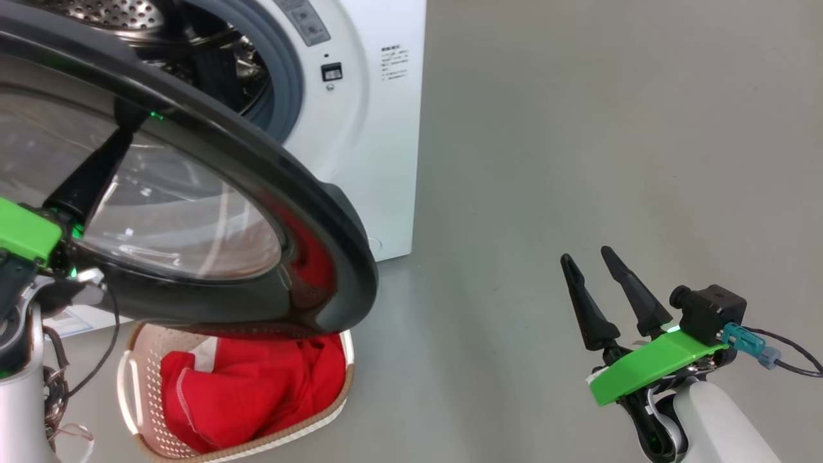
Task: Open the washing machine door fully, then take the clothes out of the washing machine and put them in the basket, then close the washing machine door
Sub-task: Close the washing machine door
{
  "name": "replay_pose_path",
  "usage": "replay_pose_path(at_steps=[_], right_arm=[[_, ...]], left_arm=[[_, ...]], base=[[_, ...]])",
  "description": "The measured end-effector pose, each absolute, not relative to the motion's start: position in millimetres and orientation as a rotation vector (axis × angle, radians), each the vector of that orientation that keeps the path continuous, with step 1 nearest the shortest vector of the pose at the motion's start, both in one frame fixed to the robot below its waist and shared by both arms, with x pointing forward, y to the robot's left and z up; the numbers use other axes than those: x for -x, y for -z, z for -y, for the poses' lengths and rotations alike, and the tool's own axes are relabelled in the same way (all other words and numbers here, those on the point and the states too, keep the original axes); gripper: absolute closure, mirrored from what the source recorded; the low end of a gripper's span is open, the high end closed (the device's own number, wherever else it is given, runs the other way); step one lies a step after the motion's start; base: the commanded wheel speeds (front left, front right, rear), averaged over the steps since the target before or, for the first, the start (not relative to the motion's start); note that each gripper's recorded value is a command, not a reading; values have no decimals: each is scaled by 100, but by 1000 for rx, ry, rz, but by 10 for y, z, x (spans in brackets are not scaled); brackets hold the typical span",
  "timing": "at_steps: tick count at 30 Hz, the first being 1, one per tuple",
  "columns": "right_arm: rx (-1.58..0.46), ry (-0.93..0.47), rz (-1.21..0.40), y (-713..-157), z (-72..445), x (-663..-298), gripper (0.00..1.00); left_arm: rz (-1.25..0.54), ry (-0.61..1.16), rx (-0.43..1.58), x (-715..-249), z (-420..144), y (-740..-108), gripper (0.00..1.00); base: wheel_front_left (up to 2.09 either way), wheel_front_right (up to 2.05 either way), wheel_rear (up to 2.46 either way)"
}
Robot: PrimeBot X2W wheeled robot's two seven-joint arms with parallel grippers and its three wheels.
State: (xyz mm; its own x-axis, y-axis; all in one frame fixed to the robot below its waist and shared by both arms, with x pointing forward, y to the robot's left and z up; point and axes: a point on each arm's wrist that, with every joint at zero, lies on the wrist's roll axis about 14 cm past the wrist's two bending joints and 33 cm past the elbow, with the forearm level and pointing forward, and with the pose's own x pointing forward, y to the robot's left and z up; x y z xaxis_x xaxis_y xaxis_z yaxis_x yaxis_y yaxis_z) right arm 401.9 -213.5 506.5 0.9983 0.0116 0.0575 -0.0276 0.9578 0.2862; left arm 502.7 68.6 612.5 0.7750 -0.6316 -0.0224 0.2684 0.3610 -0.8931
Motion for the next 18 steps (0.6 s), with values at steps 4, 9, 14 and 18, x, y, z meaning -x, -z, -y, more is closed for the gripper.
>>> replay_pose_path(at_steps=[4,9,14,18], right_arm=[[-288,-6,58,-5073,2186,-3994,0],[-286,4,61,-5082,2220,-3974,0],[-286,6,67,-5101,2232,-3977,0],[-286,0,68,-5103,2210,-3992,0]], left_arm=[[-397,594,1051,-5074,-649,-6111,100],[-397,597,1048,-5091,-612,-6103,100],[-395,597,1055,-5086,-593,-6097,100],[-395,595,1055,-5073,-603,-6099,100]], base=[[0,0,0],[0,0,0],[0,0,0],[0,0,0]])
